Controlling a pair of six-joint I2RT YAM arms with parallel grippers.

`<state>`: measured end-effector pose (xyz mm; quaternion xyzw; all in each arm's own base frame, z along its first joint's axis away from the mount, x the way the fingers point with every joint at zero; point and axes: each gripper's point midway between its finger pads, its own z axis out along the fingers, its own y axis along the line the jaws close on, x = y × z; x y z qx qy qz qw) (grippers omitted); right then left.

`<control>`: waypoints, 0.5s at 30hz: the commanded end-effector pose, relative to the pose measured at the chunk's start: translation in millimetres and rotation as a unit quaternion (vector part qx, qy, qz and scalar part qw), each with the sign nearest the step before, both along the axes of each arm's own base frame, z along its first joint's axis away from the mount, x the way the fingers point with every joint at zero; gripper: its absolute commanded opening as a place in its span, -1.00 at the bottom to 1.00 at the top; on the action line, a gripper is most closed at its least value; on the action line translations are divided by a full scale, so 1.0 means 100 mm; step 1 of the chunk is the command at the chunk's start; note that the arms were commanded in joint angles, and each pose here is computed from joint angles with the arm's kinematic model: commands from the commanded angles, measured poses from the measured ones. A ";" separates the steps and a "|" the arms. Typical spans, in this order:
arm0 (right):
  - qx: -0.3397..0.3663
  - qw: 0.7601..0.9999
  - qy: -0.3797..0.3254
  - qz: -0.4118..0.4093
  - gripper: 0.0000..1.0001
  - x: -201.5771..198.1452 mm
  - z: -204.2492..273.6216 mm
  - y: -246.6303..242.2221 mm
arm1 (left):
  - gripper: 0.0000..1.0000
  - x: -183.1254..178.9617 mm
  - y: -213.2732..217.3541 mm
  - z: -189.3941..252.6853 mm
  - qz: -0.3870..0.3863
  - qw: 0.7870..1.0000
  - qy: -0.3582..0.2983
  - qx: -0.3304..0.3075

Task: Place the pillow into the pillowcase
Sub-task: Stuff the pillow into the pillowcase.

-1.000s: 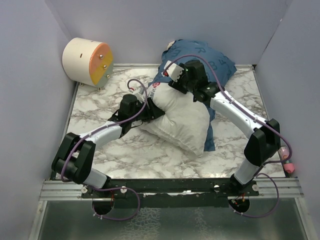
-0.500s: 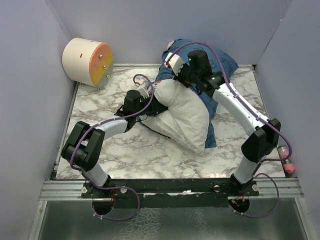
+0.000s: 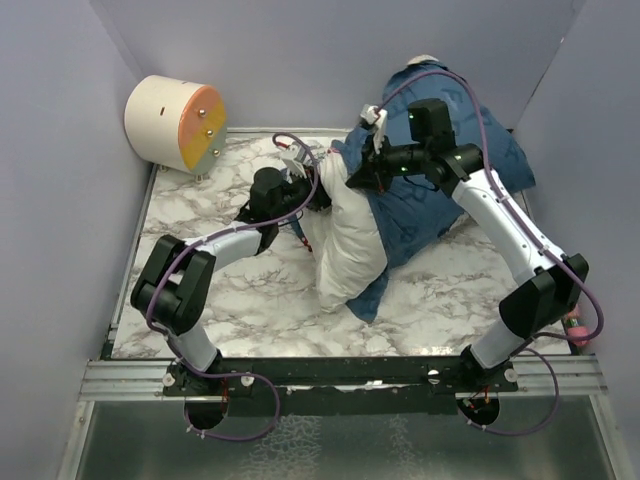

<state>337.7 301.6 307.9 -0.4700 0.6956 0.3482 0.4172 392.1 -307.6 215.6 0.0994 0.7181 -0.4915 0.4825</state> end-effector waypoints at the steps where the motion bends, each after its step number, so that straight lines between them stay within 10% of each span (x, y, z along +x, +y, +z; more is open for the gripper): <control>1: 0.156 0.960 0.131 0.193 -0.99 -0.94 0.53 0.05 | -0.74 -0.14 -0.46 1.09 -0.022 0.972 -0.215 -0.096; 7: 0.167 0.965 0.159 0.126 -0.99 -0.47 0.14 -0.23 | -0.74 -0.51 -1.05 -0.17 -0.058 0.988 -0.134 -0.044; 15: 0.185 0.963 0.152 0.127 -0.99 -0.38 0.29 -0.21 | -0.76 -0.75 -1.51 -0.80 -0.110 0.990 -0.085 -0.021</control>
